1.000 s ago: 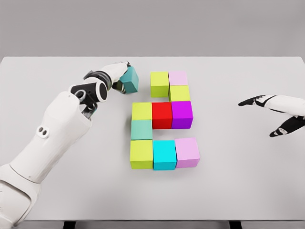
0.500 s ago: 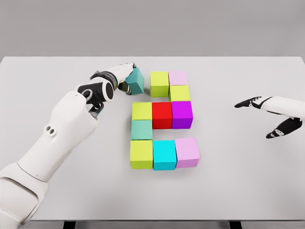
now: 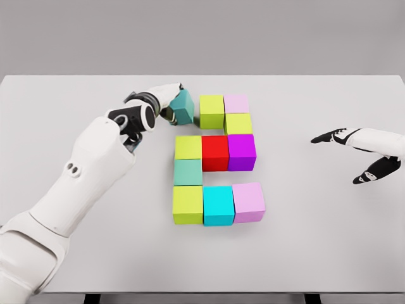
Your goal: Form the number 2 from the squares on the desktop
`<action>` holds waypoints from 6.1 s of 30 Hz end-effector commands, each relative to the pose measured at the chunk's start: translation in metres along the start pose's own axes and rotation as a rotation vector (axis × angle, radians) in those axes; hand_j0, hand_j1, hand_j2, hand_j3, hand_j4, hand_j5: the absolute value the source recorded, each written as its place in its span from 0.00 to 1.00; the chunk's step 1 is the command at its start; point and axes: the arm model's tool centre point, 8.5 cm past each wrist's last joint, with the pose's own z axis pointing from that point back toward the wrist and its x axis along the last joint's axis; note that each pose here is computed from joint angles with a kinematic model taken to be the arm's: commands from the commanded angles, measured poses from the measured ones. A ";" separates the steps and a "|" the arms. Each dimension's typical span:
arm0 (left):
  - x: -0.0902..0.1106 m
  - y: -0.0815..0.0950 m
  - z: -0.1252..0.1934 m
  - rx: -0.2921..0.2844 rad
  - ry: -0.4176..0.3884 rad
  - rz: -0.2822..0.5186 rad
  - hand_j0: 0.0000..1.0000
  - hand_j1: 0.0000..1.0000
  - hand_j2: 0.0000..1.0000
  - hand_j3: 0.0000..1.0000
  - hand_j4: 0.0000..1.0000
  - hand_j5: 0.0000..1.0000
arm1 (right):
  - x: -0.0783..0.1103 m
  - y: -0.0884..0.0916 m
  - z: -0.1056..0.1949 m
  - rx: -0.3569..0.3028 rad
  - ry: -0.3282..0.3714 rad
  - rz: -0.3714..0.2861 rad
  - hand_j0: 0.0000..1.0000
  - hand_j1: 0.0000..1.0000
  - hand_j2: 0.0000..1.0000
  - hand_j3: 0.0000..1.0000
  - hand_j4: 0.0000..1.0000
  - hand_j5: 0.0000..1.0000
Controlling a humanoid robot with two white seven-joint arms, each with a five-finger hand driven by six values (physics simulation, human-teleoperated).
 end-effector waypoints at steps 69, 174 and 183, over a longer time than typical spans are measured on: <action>-0.053 0.028 0.028 -0.017 -0.047 0.081 1.00 1.00 1.00 1.00 1.00 1.00 | 0.000 0.004 -0.001 0.007 -0.001 -0.009 1.00 1.00 1.00 1.00 1.00 1.00; -0.035 0.008 0.028 -0.234 -0.027 -0.293 1.00 1.00 1.00 1.00 1.00 1.00 | 0.013 0.009 -0.009 0.019 -0.045 0.003 1.00 1.00 1.00 1.00 1.00 1.00; -0.033 0.007 0.027 -0.234 -0.030 -0.294 1.00 1.00 1.00 1.00 1.00 1.00 | 0.010 0.008 -0.007 0.017 -0.035 0.000 1.00 1.00 1.00 1.00 1.00 1.00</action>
